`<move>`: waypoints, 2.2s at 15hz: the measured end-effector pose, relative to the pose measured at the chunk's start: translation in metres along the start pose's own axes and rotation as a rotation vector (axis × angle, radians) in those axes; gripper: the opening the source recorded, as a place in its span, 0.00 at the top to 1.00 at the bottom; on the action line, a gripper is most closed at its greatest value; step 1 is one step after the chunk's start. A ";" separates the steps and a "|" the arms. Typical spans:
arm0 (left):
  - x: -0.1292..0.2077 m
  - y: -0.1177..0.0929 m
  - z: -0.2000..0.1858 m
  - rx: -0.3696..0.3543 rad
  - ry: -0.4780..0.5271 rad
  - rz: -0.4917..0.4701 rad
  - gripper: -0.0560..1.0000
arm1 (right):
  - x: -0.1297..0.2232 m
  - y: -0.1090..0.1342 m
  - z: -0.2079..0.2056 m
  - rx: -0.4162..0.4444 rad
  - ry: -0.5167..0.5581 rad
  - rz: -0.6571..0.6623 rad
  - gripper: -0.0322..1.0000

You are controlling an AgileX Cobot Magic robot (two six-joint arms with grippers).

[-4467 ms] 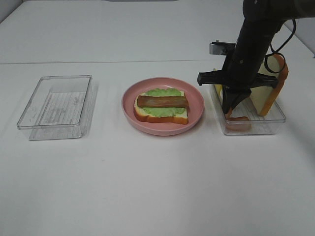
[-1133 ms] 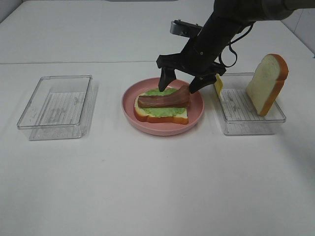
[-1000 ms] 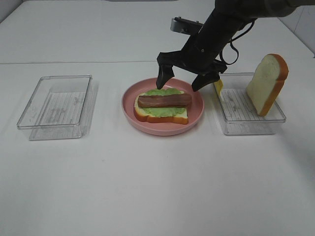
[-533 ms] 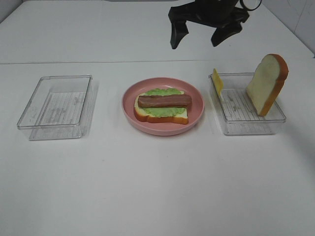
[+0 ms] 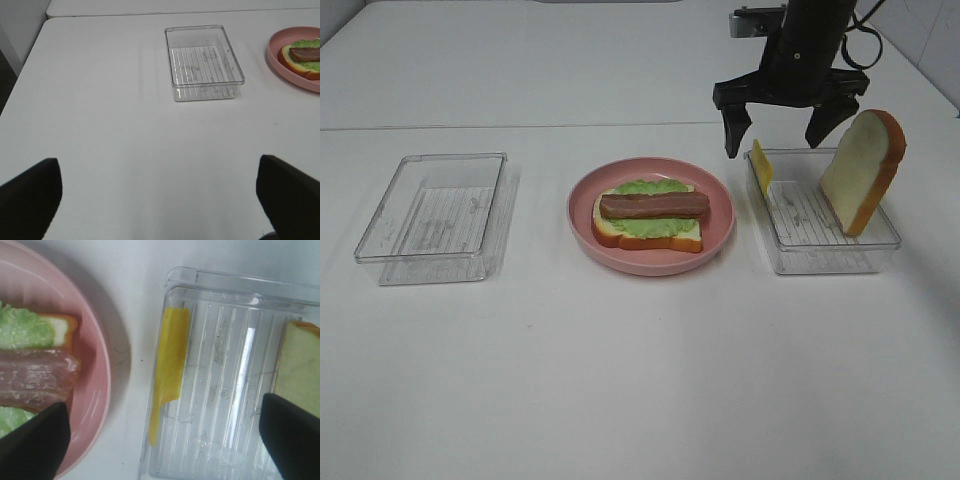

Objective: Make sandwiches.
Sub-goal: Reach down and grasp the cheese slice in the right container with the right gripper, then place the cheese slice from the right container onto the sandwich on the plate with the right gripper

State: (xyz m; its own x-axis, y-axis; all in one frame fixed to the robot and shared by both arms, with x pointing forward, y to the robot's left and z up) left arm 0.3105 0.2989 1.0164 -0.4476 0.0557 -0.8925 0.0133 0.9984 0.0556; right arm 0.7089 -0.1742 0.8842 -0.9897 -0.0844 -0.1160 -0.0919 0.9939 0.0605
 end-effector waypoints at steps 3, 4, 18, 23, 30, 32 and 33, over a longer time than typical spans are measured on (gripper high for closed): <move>0.000 0.000 0.000 0.000 0.000 0.000 0.03 | -0.007 -0.007 0.009 -0.078 -0.009 0.073 0.02; 0.000 0.000 0.000 0.000 0.000 0.000 0.03 | -0.008 -0.007 0.015 -0.084 -0.007 0.078 0.02; 0.000 0.000 0.000 0.000 0.000 0.000 0.03 | -0.008 -0.007 0.043 -0.088 0.022 0.089 0.79; 0.000 0.000 0.000 0.000 0.000 0.000 0.03 | -0.008 -0.007 0.043 -0.087 0.023 0.116 0.95; 0.000 0.000 0.000 0.000 0.000 0.000 0.03 | -0.002 -0.007 0.043 -0.083 0.056 0.114 0.95; 0.000 0.000 0.000 0.000 0.000 0.000 0.03 | 0.000 -0.007 0.036 -0.084 0.062 0.112 0.95; 0.000 0.000 0.000 0.000 0.000 0.000 0.03 | 0.001 -0.006 0.018 -0.087 0.051 0.108 0.95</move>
State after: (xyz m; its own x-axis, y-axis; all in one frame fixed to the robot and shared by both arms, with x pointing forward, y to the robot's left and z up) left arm 0.3105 0.2989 1.0164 -0.4476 0.0557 -0.8925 0.0133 0.9984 0.0556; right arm 0.7106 -0.1788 0.8654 -0.9984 0.0169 -0.0541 0.0083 0.9877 0.1562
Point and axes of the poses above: a point on each arm's last joint axis where the gripper is mounted, z pointing out along that axis toward the gripper, y along the wrist's bending axis when the last joint is at zero, x = y × z, the point moved 9 cm from there along z, pointing out along that axis toward the gripper, and after that the axes turned 4 degrees about z, right-handed, at the moved point
